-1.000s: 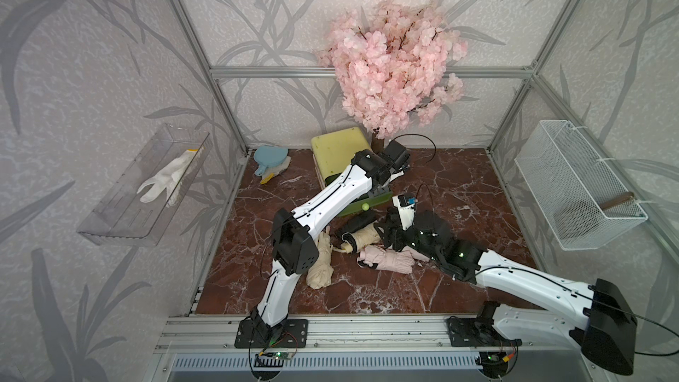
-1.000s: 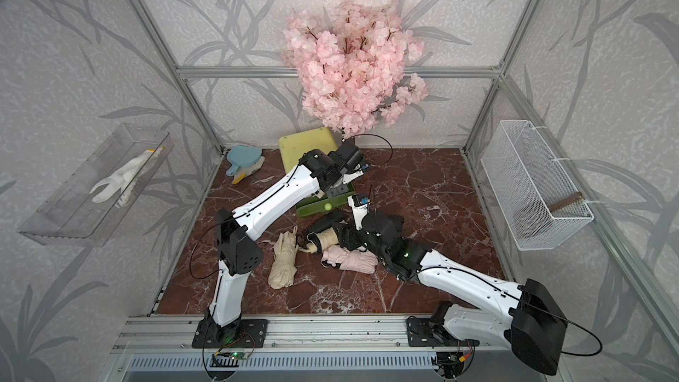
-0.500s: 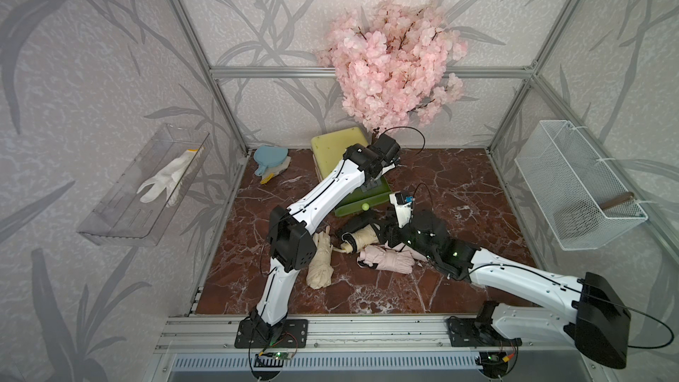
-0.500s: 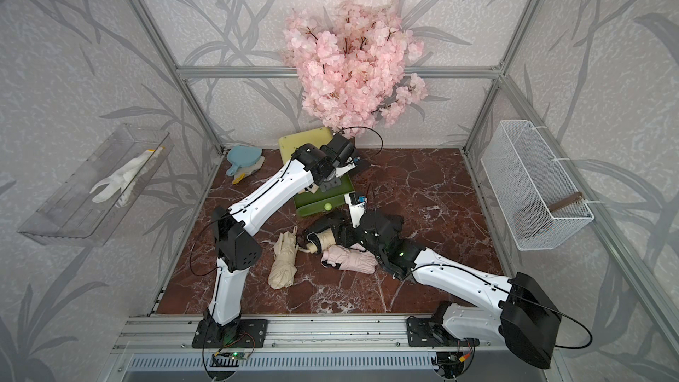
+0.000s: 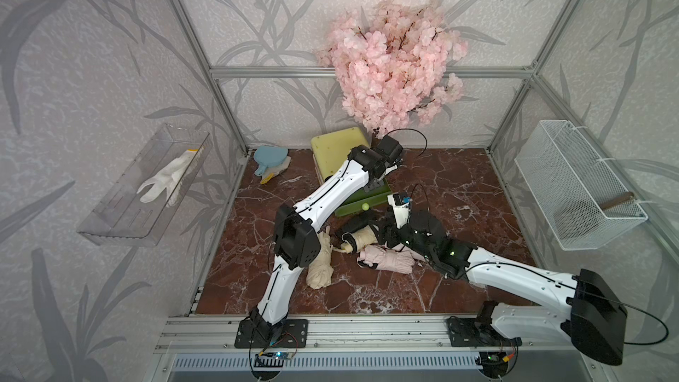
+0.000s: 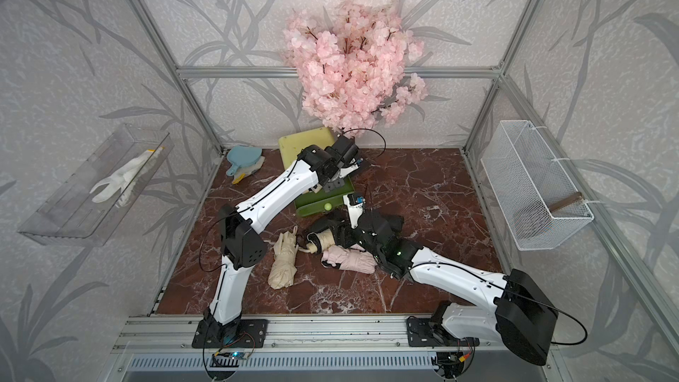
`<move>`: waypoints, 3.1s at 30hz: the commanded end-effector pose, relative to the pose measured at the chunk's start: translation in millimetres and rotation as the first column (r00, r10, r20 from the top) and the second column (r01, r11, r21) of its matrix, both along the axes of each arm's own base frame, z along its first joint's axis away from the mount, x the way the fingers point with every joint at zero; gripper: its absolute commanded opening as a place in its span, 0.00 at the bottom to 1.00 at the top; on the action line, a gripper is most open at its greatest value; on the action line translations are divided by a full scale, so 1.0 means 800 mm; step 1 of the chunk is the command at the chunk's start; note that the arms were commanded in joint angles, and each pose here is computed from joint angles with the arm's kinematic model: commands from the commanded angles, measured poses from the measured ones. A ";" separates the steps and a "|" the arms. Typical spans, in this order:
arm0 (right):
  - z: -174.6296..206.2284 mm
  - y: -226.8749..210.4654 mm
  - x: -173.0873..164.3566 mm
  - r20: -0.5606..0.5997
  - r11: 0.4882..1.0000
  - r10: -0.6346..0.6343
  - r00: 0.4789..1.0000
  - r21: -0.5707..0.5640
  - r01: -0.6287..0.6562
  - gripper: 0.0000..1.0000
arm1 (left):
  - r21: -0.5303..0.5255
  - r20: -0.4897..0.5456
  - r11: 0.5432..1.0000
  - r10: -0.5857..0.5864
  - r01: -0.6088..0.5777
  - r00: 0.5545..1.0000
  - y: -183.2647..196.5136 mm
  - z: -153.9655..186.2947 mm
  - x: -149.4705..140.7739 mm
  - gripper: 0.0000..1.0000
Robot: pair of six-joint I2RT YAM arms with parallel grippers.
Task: Place the umbrella in the drawer by color
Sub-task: Place the umbrella in the drawer, then pick up the umbrella from the center of the board.
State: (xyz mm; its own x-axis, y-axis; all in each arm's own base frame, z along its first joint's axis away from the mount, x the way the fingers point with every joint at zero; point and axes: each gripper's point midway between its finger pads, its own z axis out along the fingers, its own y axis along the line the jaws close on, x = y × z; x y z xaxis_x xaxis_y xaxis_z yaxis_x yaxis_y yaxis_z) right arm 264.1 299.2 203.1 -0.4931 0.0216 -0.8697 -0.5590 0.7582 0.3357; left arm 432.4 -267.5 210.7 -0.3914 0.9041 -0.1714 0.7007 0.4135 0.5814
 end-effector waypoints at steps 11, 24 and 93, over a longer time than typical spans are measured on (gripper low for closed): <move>0.013 0.001 -0.001 0.022 1.000 0.007 1.000 -0.007 -0.007 0.73 | -0.016 0.087 0.999 0.030 -0.028 0.996 0.010 0.041 0.008 0.55; 0.012 0.002 0.004 0.037 1.000 0.002 0.999 -0.024 -0.001 0.73 | -0.065 0.172 0.996 0.072 -0.062 0.982 0.021 0.084 0.008 0.61; 0.008 0.036 0.056 0.108 0.990 -0.049 0.993 -0.125 0.063 0.61 | -0.570 -0.481 0.253 0.669 -0.782 0.566 0.177 -0.166 -0.290 0.91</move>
State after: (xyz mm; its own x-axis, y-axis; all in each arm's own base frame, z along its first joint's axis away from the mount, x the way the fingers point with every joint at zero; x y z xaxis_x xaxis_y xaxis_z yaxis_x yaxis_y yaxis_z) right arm 301.9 323.9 198.1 -0.4373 -0.0876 -0.8950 -0.5509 0.8127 0.1896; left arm 193.2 -117.5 78.8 -0.8934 -0.1362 -0.4282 -0.0804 0.9860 -0.1459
